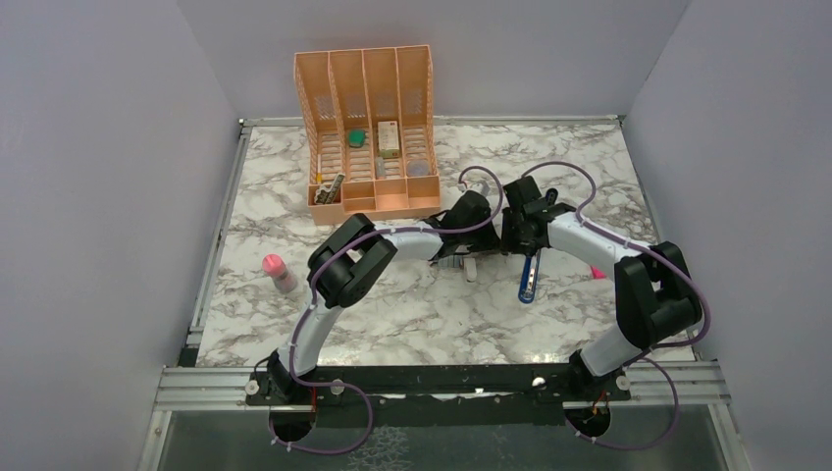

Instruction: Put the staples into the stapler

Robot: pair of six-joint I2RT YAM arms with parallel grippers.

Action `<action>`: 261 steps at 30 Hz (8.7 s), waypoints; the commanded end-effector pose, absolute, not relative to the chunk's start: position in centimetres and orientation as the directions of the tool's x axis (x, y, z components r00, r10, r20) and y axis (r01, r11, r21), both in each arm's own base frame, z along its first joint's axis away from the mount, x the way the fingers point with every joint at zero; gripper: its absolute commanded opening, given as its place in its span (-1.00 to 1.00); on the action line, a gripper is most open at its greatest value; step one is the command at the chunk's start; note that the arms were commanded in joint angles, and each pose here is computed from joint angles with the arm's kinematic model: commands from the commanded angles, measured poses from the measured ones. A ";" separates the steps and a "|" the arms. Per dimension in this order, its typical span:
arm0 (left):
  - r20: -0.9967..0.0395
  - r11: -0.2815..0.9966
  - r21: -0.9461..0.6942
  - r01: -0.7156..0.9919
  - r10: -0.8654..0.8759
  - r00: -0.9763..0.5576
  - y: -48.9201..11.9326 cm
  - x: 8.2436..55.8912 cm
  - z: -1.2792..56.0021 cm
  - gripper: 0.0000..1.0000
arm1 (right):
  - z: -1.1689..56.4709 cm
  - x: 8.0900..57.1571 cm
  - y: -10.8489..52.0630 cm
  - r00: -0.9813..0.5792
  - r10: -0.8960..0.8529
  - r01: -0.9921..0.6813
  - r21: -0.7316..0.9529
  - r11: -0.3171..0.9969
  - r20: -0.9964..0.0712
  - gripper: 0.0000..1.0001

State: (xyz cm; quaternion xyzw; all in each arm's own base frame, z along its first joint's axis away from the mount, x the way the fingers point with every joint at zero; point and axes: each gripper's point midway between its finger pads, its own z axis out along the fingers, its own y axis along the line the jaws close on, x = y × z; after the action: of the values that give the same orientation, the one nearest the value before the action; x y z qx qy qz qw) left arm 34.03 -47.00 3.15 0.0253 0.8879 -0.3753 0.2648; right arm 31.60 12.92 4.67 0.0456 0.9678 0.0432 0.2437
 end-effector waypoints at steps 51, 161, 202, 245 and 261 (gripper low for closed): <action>-0.514 0.755 -0.633 0.174 -0.240 -0.824 -42.8 33.5 1.2 -0.93 | 2.0 29.2 11.9 -0.922 0.138 0.131 0.042 0.990 -0.362 -0.75; -0.323 0.690 -0.627 0.361 0.191 -0.927 -48.5 21.6 -1.8 -0.72 | 11.6 41.9 5.6 -0.723 0.291 0.208 0.205 0.956 -0.626 -0.42; -0.299 0.709 -0.650 0.275 0.094 -0.950 -48.8 22.8 -5.1 -0.78 | 8.0 25.7 6.7 -0.804 0.411 0.389 0.143 0.910 -0.429 -0.63; -0.365 0.695 -0.651 0.305 0.066 -0.929 -49.6 25.0 -2.0 -0.57 | 5.0 23.8 5.8 -0.731 0.526 0.505 0.172 0.846 -0.435 -0.06; -0.455 0.673 -0.630 0.387 0.084 -0.887 -49.2 25.5 1.0 -0.43 | 6.9 23.2 3.7 -0.685 0.549 0.580 0.098 0.809 -0.479 0.13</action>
State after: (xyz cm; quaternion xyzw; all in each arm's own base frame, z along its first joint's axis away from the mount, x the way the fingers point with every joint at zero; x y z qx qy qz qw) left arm 26.02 -51.81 3.44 0.1235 0.8650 -0.4421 0.2024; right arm 24.37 4.79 7.83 0.2896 0.9165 0.0101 0.2756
